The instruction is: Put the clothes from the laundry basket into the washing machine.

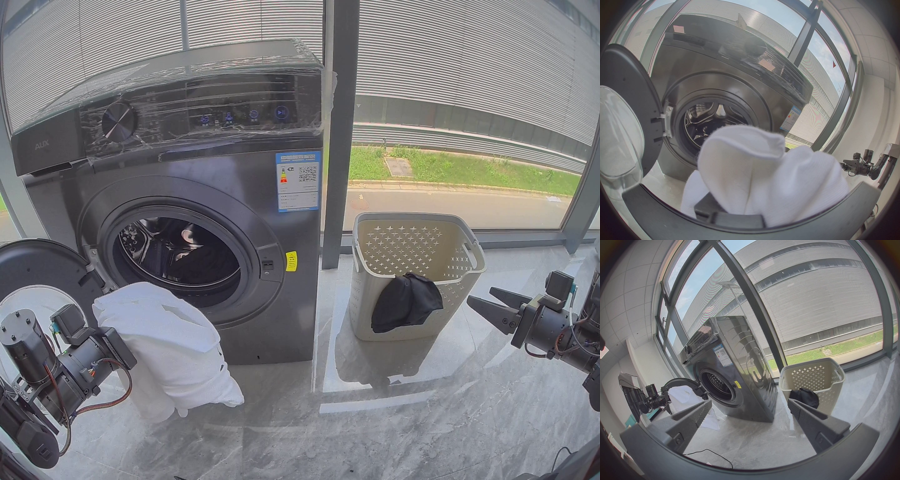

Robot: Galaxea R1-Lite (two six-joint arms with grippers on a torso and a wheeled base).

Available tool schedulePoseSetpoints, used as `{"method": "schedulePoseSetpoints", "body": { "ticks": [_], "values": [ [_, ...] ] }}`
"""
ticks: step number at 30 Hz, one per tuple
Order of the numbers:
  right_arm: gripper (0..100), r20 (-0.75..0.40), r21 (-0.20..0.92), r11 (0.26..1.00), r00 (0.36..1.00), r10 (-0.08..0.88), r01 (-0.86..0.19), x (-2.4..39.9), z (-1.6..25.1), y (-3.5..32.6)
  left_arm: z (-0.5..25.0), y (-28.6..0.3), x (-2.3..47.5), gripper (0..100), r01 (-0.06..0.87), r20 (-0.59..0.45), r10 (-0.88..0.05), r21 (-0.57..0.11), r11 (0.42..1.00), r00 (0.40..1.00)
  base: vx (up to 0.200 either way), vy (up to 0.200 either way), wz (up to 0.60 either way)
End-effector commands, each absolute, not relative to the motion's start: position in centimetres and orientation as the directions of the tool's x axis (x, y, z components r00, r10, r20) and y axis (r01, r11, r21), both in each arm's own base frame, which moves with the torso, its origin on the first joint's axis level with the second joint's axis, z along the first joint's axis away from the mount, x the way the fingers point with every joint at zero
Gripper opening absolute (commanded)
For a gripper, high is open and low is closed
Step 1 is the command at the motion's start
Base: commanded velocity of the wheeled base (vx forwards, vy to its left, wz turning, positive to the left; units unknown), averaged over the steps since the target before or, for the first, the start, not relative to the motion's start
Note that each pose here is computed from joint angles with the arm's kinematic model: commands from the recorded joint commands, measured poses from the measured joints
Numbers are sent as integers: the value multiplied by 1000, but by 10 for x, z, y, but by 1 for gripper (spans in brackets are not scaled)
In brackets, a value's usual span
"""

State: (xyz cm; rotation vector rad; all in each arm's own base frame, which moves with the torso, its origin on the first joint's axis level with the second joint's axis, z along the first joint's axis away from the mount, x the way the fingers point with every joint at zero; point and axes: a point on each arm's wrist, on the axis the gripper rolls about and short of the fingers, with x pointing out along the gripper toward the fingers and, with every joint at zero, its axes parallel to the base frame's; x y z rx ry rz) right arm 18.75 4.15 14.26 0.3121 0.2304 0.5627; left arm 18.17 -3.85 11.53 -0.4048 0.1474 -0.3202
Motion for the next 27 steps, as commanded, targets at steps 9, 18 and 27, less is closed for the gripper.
{"method": "schedulePoseSetpoints", "body": {
  "ticks": [9,18,27],
  "values": [
    [100,-130,351,800,821,555,-486,188,142,42,111,-36,179,0,260,-107,-330,-413,873,938,0,0,0],
    [100,-130,351,800,821,555,-486,188,142,42,113,-36,184,0,282,-101,-336,-355,892,936,0,0,0],
    [100,-131,352,801,821,555,-485,187,142,42,112,-39,198,0,349,-95,-403,-349,870,910,67,0,0]
  ]
}}
